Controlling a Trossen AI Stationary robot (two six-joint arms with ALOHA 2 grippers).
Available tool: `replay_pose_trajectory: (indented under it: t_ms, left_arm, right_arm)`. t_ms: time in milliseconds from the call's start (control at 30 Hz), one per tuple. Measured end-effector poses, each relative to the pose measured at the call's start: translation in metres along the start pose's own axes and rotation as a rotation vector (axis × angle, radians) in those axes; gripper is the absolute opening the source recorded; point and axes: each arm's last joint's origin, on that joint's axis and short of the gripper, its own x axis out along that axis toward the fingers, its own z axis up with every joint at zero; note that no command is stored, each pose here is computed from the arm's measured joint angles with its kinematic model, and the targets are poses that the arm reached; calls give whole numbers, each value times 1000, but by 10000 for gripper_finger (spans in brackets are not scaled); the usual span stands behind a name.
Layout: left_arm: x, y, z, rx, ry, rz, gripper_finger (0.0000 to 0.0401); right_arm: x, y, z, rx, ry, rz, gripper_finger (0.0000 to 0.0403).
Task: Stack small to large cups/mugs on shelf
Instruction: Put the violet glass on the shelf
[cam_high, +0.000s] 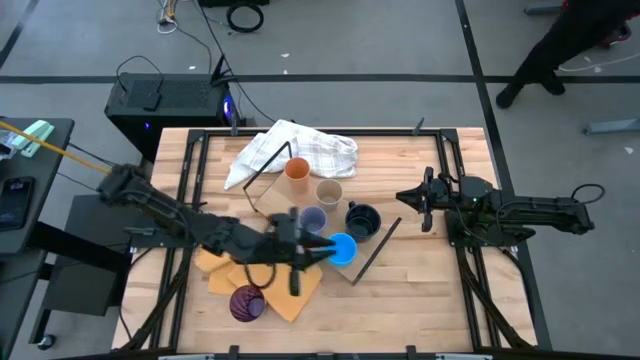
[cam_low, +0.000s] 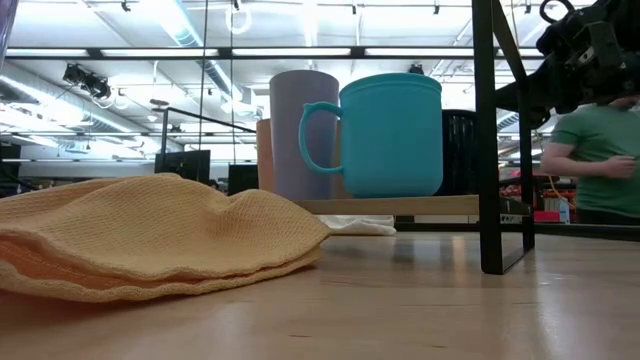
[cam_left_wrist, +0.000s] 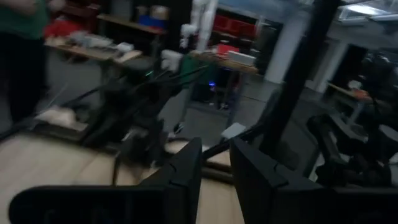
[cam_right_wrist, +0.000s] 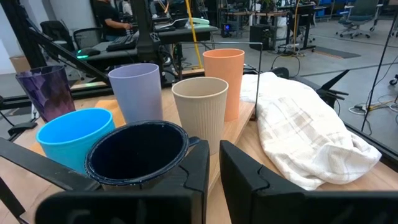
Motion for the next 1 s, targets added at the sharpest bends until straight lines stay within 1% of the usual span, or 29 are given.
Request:
replay_pose_trajectory:
  t_ms: [167, 267, 400, 533, 633, 700, 767, 867, 933, 1000]
  left_arm:
    - [-52, 15, -14, -119, 54, 21, 85]
    - [-80, 21, -16, -165, 131, 42, 81]
    - [-112, 26, -11, -197, 301, 106, 73]
    - [-134, 26, 2, -227, 528, 148, 65]
    - [-141, 22, 3, -235, 734, 183, 60]
    - [-141, 19, -2, -243, 881, 204, 57]
    - [-138, 14, -6, -269, 1001, 188, 57]
    - [-132, 6, -14, -291, 1126, 170, 63]
    - [-129, 4, -18, -295, 1178, 194, 69]
    - [-126, 4, -22, -326, 1208, 227, 79]
  right_arm:
    - [0, 0, 0, 0, 0, 0, 45]
    - [0, 0, 0, 0, -1, 0, 45]
    - [0, 0, 0, 0, -1, 0, 45]
    - [0, 0, 0, 0, 0, 0, 45]
    - [0, 0, 0, 0, -1, 0, 45]
    - [0, 0, 0, 0, 0, 0, 45]
    - [0, 0, 0, 0, -1, 0, 45]
    - [0, 0, 0, 0, -1, 0, 45]
    - [0, 0, 0, 0, -1, 0, 45]
    - [0, 0, 0, 0, -1, 0, 45]
